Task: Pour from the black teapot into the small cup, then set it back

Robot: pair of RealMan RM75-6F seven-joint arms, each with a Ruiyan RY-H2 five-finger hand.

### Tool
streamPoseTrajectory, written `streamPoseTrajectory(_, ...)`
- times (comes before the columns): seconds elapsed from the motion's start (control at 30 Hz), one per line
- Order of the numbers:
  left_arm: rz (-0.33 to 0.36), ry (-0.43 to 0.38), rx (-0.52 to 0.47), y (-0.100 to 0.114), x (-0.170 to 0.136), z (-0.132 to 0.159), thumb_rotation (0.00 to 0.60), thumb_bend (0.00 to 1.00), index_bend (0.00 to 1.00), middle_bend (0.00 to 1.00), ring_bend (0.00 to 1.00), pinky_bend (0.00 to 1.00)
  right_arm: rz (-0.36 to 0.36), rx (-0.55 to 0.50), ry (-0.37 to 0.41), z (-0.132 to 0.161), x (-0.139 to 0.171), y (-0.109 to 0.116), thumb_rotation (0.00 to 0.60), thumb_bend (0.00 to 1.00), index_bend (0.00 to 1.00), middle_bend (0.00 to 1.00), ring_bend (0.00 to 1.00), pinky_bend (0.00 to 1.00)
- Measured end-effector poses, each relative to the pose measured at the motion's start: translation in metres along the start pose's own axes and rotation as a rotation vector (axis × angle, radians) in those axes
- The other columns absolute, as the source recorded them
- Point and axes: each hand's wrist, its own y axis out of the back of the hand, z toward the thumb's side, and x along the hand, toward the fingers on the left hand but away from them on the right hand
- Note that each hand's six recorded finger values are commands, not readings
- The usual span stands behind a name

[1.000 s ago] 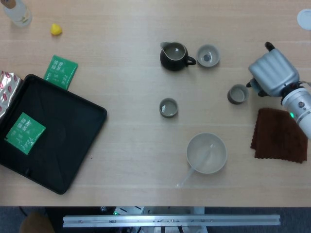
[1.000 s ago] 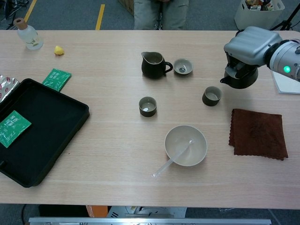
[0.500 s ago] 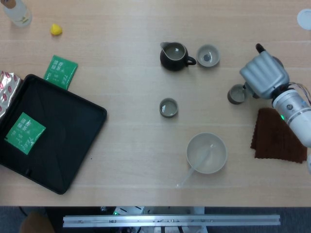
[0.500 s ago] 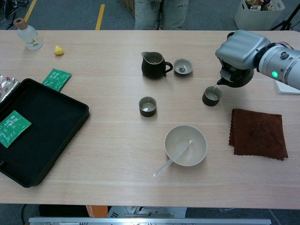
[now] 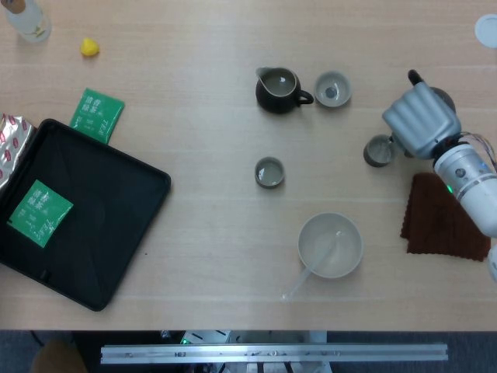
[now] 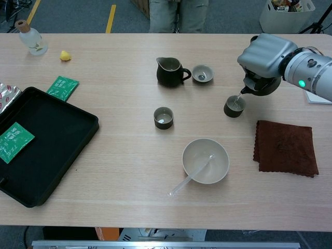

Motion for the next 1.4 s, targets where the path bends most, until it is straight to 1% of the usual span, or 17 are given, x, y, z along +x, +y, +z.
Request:
streamPoseTrajectory(0.2,-0.001,-0.001,0.002,0.000,0.000,0.001,0.600,0.30,0.11,0.17,0.10,0.09,-0.003,-0.023,-0.007,-0.001,0.001,-0.002,0.409,0.53,0.92,0.86,0.79,0.18)
streamPoseTrajectory(0.43,-0.005,-0.003,0.006,0.000,0.001,0.002,0.600,0.30,0.11,0.17,0.10,0.09,-0.013,-0.096,-0.013,0.000,0.003,-0.006,0.410,0.52,0.92,0.86,0.79,0.18)
streamPoseTrajectory(0.73,-0.007,-0.008,0.012,0.001,0.002,0.003,0.600,0.30,0.11,0.17,0.10,0.09,-0.044,-0.251,-0.034,-0.004,0.009,-0.013,0.417,0.51,0.92,0.86,0.79,0.18)
streamPoseTrajectory(0.93,-0.010,-0.015,0.015,0.001,0.003,0.006,0.600,0.30,0.11,0.17,0.10,0.09,-0.073,-0.359,-0.044,-0.008,0.013,-0.011,0.415,0.51,0.92,0.86,0.79,0.18)
streamPoseTrajectory(1.03,-0.008,-0.018,0.018,0.002,0.004,0.007,0.600,0.30,0.11,0.17,0.10,0.09,-0.090,-0.437,-0.036,-0.009,0.016,-0.004,0.416,0.51,0.92,0.85,0.79,0.18)
streamPoseTrajectory(1.2,-0.006,-0.022,0.019,0.003,0.004,0.010,0.600,0.30,0.11,0.17,0.10,0.09,-0.129,-0.573,0.024,-0.002,0.024,0.022,0.418,0.51,0.92,0.85,0.78,0.18)
streamPoseTrajectory(1.3,-0.006,-0.021,0.019,0.003,0.003,0.010,0.600,0.30,0.11,0.17,0.10,0.09,-0.143,-0.609,0.072,0.006,0.027,0.037,0.416,0.50,0.92,0.84,0.77,0.18)
streamPoseTrajectory(1.4,-0.005,-0.018,0.016,0.004,0.002,0.009,0.600,0.30,0.11,0.17,0.10,0.09,-0.145,-0.611,0.106,0.016,0.025,0.044,0.416,0.50,0.92,0.83,0.76,0.18)
